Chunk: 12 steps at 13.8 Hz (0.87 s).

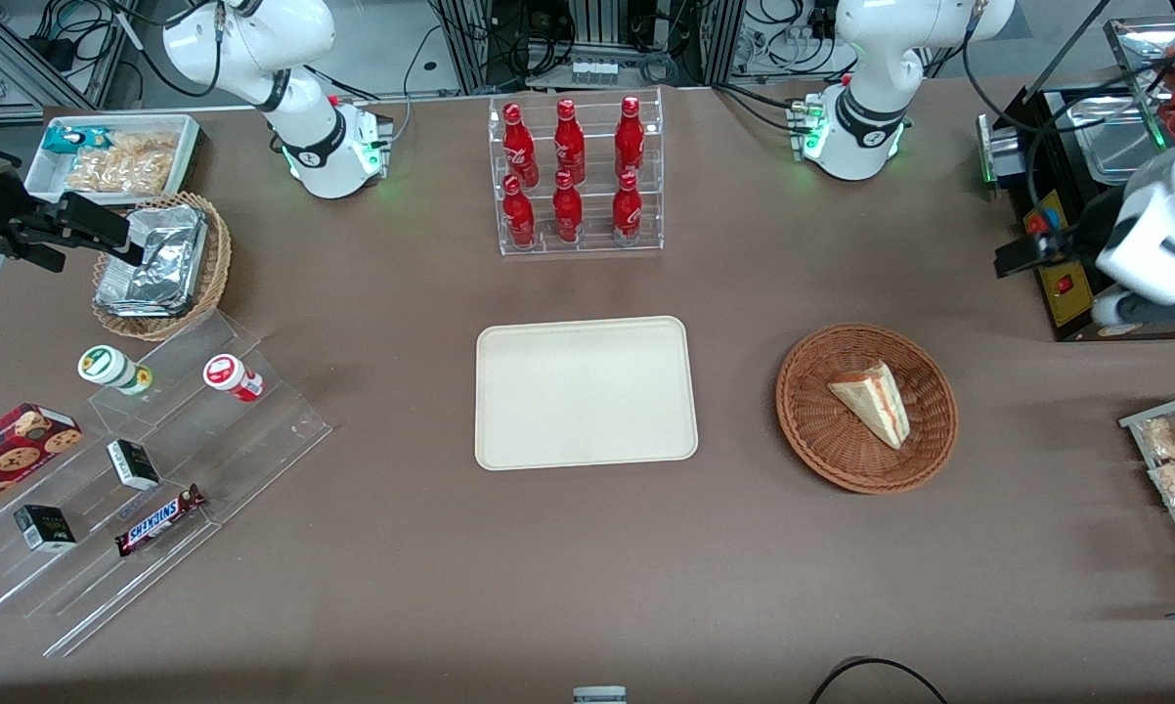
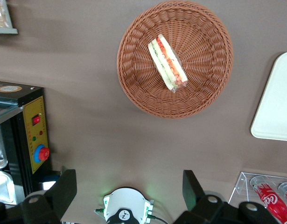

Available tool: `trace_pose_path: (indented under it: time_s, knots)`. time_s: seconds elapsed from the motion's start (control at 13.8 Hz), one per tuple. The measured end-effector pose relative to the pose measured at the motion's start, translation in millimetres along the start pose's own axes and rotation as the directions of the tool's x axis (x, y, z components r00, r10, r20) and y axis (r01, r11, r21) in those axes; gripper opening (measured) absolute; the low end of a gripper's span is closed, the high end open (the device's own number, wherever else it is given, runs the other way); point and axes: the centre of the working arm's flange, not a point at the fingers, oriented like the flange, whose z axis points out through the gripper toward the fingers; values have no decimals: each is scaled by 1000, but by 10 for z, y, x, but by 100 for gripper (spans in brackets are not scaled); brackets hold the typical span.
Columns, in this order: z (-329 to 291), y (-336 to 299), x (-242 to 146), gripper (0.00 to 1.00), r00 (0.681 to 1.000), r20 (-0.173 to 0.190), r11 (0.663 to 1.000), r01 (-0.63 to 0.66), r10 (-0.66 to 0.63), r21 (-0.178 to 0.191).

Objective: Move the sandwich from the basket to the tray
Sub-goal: 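Move the left gripper over the basket and lower onto the wrapped sandwich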

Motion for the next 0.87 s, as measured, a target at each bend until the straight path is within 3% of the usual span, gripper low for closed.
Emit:
trace_pose_path:
  time_s: [0.22,0.36,0.73,0.87]
  knots:
    - [437,109,274,100,1000,17,1000,-12,12,4]
    - [784,147,394,100,1000,7,1000,-14,14,3]
    - [1481,199,523,100,999,-54,1000,-11,10,-9]
    - [1655,294,528,100,995,-85,999,52,-53,-17]
